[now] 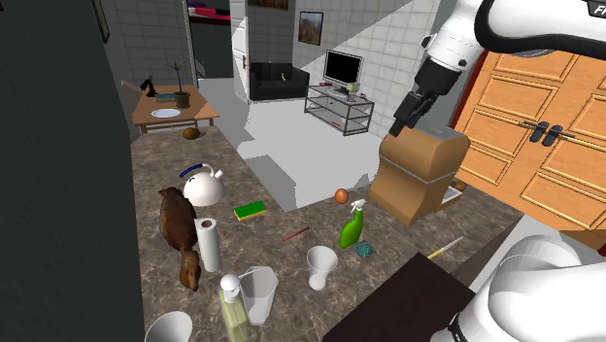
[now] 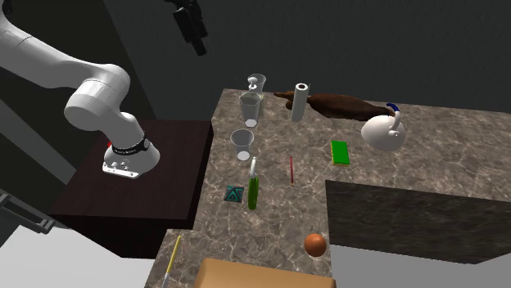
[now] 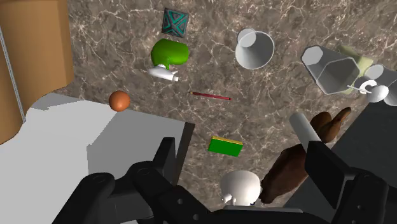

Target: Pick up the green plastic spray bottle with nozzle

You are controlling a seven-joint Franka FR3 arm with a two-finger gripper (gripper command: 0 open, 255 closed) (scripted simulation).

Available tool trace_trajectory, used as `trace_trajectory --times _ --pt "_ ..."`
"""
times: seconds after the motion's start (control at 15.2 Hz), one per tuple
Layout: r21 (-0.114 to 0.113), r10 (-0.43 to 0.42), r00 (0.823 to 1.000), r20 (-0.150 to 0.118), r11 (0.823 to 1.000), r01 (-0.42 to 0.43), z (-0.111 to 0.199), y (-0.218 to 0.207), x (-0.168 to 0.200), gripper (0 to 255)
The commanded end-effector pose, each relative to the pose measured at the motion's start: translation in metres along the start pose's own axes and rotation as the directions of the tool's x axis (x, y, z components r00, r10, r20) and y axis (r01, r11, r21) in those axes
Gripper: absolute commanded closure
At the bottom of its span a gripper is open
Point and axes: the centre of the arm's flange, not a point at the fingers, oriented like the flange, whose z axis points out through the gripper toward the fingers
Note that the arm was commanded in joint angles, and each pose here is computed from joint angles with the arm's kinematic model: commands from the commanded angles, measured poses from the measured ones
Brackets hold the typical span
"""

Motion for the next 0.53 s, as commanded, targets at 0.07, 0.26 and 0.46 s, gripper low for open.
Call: trace_trajectory --times 0.07,0.26,0.46 --pt "0.008 -0.037 0.999 0.007 0.999 0.037 0.011 0.008 0.0 0" --pt "0.032 -0.149 0.988 0.026 0.988 0.149 0.046 0.03 0.0 0" --pt "0.059 -0.26 0.965 0.043 0.965 0.257 0.081 0.051 0.002 0"
